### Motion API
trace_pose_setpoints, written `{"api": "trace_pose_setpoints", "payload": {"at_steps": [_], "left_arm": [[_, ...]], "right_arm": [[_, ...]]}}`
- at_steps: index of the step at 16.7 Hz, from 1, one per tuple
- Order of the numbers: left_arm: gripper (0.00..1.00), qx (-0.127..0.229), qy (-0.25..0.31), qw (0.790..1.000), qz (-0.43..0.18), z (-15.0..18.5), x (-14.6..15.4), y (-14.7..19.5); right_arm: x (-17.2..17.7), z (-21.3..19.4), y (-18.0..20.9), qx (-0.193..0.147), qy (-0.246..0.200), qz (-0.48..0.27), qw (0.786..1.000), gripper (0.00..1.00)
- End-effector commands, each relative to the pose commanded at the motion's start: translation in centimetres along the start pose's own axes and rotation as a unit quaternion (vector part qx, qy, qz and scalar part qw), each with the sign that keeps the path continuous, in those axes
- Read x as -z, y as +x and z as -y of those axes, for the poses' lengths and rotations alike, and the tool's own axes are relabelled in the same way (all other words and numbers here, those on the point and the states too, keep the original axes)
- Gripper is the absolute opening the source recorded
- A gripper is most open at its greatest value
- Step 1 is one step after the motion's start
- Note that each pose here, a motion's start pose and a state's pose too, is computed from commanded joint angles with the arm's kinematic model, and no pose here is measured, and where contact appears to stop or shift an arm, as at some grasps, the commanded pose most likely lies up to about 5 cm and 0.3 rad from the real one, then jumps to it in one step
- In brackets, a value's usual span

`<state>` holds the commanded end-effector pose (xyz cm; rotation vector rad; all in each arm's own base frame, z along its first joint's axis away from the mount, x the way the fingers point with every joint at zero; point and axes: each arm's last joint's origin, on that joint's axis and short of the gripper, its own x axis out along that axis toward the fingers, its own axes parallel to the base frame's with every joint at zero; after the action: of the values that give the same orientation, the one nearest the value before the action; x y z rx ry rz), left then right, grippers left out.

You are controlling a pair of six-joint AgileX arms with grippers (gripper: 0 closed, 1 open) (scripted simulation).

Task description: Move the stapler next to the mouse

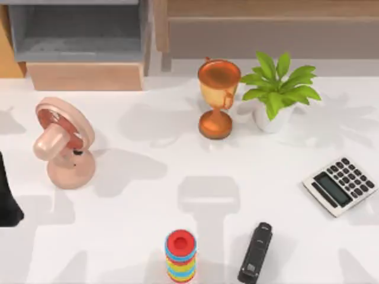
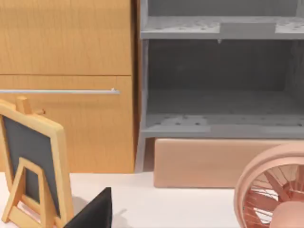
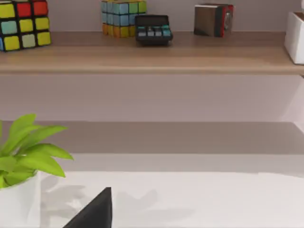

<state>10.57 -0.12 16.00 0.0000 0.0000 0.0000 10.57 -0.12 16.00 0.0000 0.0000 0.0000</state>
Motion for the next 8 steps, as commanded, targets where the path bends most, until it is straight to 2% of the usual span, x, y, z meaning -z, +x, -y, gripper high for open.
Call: {"api": "trace_pose_setpoints", "payload": {"at_steps": [4, 8], "left_arm": [[1.0, 0.0, 0.0, 1.0, 0.0, 0.0, 0.0, 0.0], [1.0, 0.0, 0.0, 1.0, 0.0, 0.0, 0.0, 0.0]], "right_arm": [[-0.5, -0.2, 0.0, -0.009, 0.014, -0.009, 1.0, 1.0], [-2.9, -1.6, 0.6, -0.06, 0.081, -0.084, 0.991, 1.0]]}}
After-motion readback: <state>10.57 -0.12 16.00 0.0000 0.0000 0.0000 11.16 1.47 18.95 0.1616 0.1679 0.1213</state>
